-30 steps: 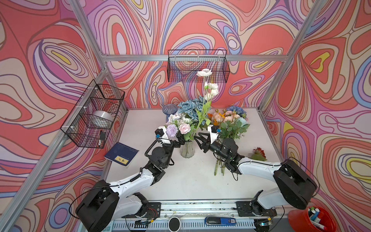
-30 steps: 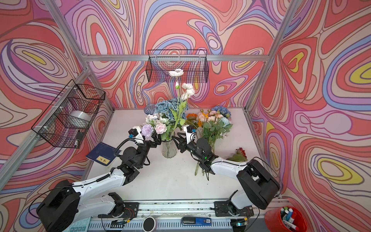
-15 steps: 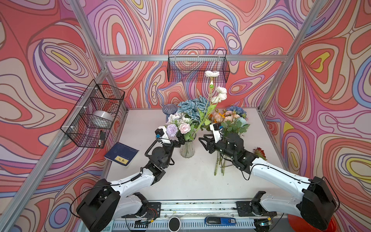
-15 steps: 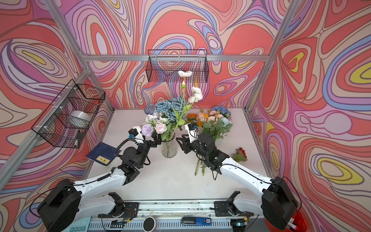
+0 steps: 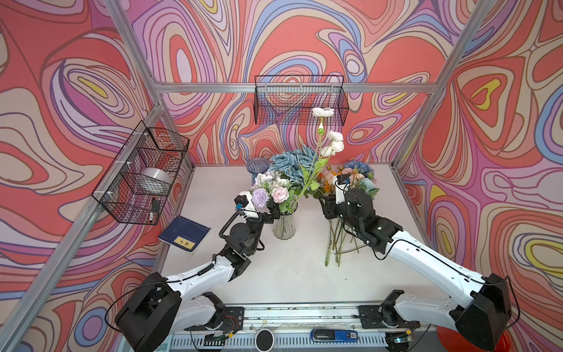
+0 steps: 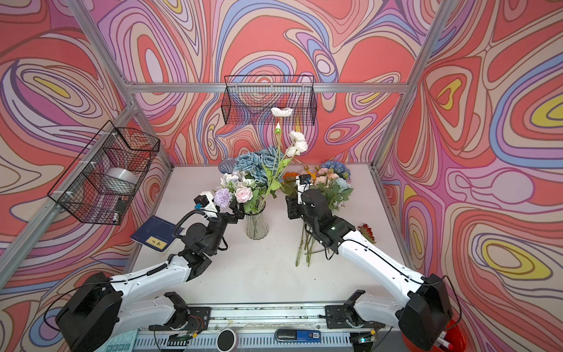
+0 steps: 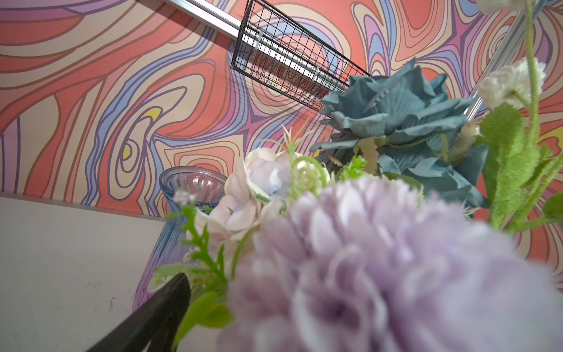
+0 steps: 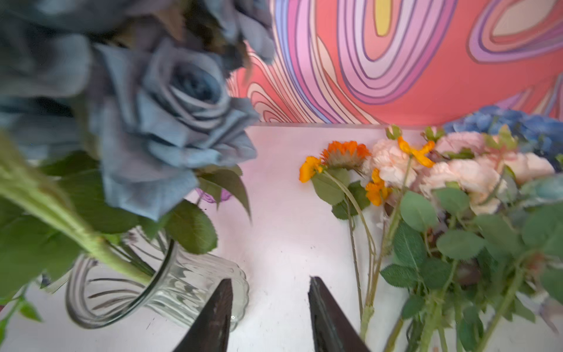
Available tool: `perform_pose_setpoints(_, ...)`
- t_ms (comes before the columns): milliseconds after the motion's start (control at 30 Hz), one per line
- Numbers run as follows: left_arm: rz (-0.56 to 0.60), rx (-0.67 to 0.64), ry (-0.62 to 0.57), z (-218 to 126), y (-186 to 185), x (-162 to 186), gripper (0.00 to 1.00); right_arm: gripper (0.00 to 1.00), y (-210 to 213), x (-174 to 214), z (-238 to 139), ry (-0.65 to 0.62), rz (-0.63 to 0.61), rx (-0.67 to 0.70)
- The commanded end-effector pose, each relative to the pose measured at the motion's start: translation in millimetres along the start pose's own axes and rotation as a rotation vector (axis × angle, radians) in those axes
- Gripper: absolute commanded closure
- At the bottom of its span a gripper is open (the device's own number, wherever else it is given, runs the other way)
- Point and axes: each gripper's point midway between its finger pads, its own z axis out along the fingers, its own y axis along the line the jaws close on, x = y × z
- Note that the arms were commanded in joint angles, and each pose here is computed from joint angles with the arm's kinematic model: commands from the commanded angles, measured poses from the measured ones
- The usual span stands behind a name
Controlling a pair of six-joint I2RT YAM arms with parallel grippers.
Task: Arrange the flowers into the vase
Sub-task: 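Open the right gripper and move it back to the remaining stems on the table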
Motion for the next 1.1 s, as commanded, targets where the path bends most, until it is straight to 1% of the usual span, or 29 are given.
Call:
perform_pose_setpoints(0, -0.014, -0.011, -0.061, -3, 3, -17, 0.02, 0.59, -42, 32, -4, 0.074, 0.123, 0.153)
perform_pose_setpoints(133, -0.021, -0.010, -0.058, -4, 3, -15, 0.02, 0.62, -71, 64, 8, 0.125, 0.203, 0.221)
perform_pose_setpoints(267, -0.024, -0.006, -0.054, -4, 3, -15, 0.02, 0.64, -92, 89, 32, 0.204, 0.201, 0.262)
perform_pose_setpoints(367, -0.019, -0.008, -0.055, -5, 3, -15, 0.02, 0.64, -91, 102, 52, 0.270, 0.179, 0.243)
perform_pose_setpoints(467, -0.021, -0.010, -0.055, -6, 4, -16, 0.02, 0.63, -88, 108, 70, 0.319, 0.171, 0.232)
perform_pose_setpoints(600, -0.020, -0.010, -0.056, -7, 5, -16, 0.02, 0.63, -97, 118, 88, 0.369, 0.185, 0.259)
perform_pose_setpoints(733, -0.013, -0.010, -0.055, -8, 5, -15, 0.02, 0.63, -110, 127, 104, 0.394, 0.239, 0.285)
perform_pose_setpoints(900, -0.010, -0.014, -0.055, -8, 6, -15, 0.01, 0.64, -114, 135, 123, 0.407, 0.272, 0.267)
perform_pose_setpoints(933, -0.011, -0.015, -0.053, -8, 6, -14, 0.02, 0.67, -114, 137, 126, 0.411, 0.273, 0.266)
perform_pose_setpoints(1067, -0.013, -0.014, -0.055, -7, 6, -15, 0.02, 0.89, -115, 136, 128, 0.403, 0.281, 0.261)
